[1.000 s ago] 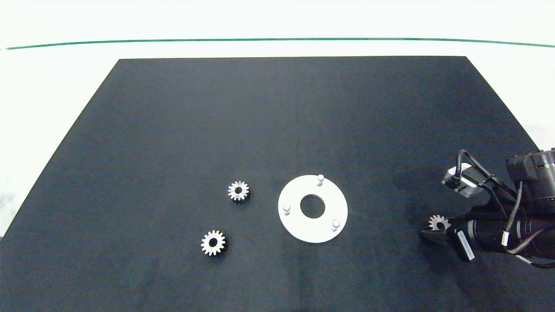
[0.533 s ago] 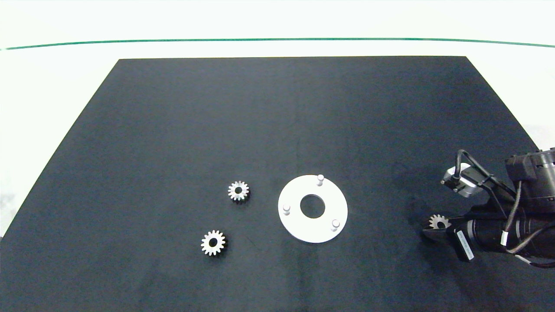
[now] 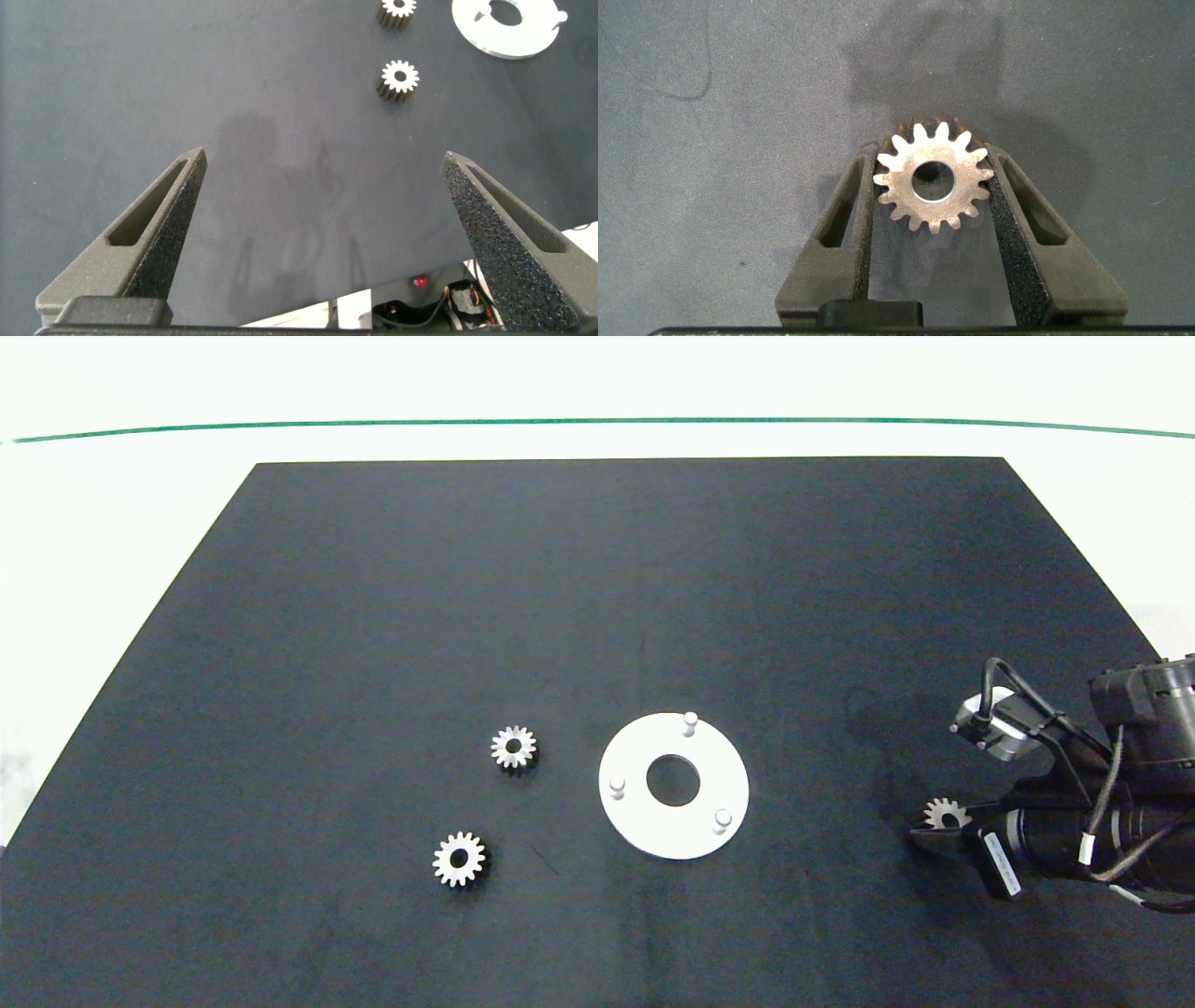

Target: Install three planetary gears onto the carrier pins

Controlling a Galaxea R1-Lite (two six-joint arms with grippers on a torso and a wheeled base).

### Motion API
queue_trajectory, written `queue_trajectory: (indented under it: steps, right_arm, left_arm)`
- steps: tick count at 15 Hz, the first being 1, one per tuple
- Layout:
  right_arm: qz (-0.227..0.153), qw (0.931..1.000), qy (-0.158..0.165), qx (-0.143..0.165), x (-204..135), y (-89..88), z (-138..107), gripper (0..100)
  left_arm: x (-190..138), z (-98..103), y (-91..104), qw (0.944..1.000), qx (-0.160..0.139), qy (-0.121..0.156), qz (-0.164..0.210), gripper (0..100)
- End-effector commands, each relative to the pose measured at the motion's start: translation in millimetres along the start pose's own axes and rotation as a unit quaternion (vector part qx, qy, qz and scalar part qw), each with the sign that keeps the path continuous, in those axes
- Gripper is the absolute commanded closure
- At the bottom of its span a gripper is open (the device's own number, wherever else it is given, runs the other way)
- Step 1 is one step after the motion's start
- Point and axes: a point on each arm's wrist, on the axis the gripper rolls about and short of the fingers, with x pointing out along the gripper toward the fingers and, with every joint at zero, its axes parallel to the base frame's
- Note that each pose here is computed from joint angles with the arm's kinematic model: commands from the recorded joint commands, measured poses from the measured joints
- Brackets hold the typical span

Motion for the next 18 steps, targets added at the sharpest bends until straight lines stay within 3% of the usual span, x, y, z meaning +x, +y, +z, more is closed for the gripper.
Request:
queue_trajectory:
  steps: [1, 5, 9, 12, 18]
  right_arm:
    - [-0.001, 0.9995, -0.029, -0.010, -15.4, 3.5, 3.8, 81]
    - [0.010, 0.9956, -0.082, -0.044, -45.3, 17.9, 12.2, 81]
    - [0.029, 0.9896, -0.099, -0.101, -60.5, 51.5, 27.5, 81]
    - [0.037, 0.9852, -0.094, -0.139, -49.7, 80.2, 42.9, 81]
    - [0.054, 0.9775, -0.050, -0.198, -19.7, 126.5, 52.5, 81]
  left_arm:
    - [0.1, -0.2, 0.0, 1.0000, 0.000, 0.002, -0.001, 0]
    - [0.6, 0.0, 0.0, 1.0000, 0.000, 0.003, 0.000, 0]
    - [1.1, -0.3, 0.0, 1.0000, 0.001, 0.005, 0.000, 0]
    - [1.3, -0.2, 0.0, 1.0000, 0.000, 0.006, 0.000, 0]
    - [1.4, 1.3, 0.2, 1.0000, 0.001, 0.005, 0.000, 0]
